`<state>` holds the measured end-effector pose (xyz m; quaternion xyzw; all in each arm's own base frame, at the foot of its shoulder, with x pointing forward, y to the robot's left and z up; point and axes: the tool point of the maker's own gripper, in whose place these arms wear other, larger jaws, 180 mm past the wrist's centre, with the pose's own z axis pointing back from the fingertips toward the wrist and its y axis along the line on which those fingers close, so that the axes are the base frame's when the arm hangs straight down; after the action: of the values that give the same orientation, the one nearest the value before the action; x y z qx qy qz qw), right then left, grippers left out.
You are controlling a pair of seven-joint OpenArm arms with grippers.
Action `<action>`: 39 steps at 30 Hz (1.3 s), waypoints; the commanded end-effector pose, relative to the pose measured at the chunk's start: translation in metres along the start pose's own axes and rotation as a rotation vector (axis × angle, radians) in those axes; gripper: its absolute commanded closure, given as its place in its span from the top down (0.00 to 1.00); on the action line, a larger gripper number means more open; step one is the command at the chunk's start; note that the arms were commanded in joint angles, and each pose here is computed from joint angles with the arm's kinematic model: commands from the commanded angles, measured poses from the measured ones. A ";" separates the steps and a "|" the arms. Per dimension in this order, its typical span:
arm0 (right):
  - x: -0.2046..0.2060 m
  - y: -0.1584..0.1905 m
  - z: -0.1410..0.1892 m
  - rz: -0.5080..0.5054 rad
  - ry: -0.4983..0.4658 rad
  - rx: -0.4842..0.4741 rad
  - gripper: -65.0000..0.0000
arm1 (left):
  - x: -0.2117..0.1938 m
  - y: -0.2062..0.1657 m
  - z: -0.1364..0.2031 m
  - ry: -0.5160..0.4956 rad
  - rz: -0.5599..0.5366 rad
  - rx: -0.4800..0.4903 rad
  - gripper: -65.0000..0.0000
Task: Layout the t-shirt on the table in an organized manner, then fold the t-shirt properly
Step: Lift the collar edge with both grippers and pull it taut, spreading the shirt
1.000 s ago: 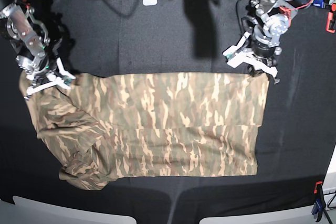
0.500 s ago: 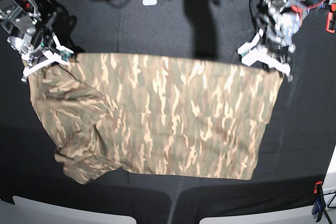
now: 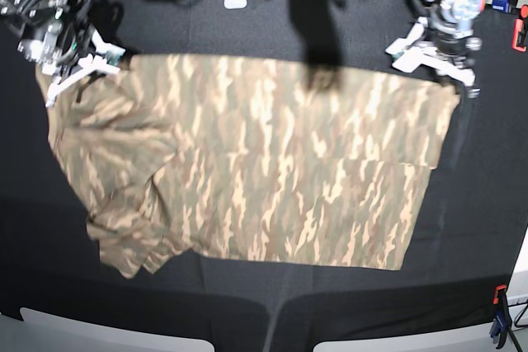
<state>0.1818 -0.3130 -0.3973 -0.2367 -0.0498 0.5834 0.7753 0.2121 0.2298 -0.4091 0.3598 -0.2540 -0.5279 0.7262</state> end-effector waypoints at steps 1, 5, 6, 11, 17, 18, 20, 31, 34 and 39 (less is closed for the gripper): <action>-0.013 -0.019 0.005 0.009 0.046 -0.060 0.00 | -0.008 0.006 0.004 0.019 -0.014 0.024 0.00; -0.017 -0.026 0.009 0.014 0.050 -0.083 0.00 | -0.004 -0.013 0.024 -0.009 -0.008 -0.028 0.00; -0.018 -0.025 0.011 0.020 0.049 -0.084 0.00 | -0.002 -0.016 0.029 -0.018 -0.002 -0.038 0.00; -0.020 -0.015 0.015 0.034 0.047 -0.071 0.00 | 0.022 0.003 0.042 -0.129 0.058 0.051 0.00; -0.020 -0.016 0.015 0.034 0.047 -0.071 0.00 | 0.050 0.010 0.036 -0.262 0.102 0.020 0.19; -0.020 -0.016 0.015 0.034 0.047 -0.071 0.00 | 0.052 0.007 0.036 -0.272 0.090 -0.006 0.27; -0.020 -0.016 0.015 0.033 0.046 -0.071 0.00 | 0.058 0.003 0.036 -0.299 0.058 -0.028 0.30; -0.020 -0.016 0.015 0.035 0.048 -0.075 0.00 | 0.052 -0.005 0.012 -0.324 -0.124 -0.027 0.30; -0.020 -0.017 0.015 0.040 0.050 -0.081 0.00 | 0.035 -0.012 -0.002 -0.274 -0.165 -0.035 0.30; -0.021 -0.019 0.015 0.046 0.053 -0.090 0.00 | 0.035 -0.014 -0.003 -0.287 -0.191 -0.033 0.29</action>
<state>0.1774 -0.3211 -0.3836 -0.2602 -0.0504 0.5926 0.7606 0.2146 0.1895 -0.4268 0.2826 -0.3125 -0.6448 0.6377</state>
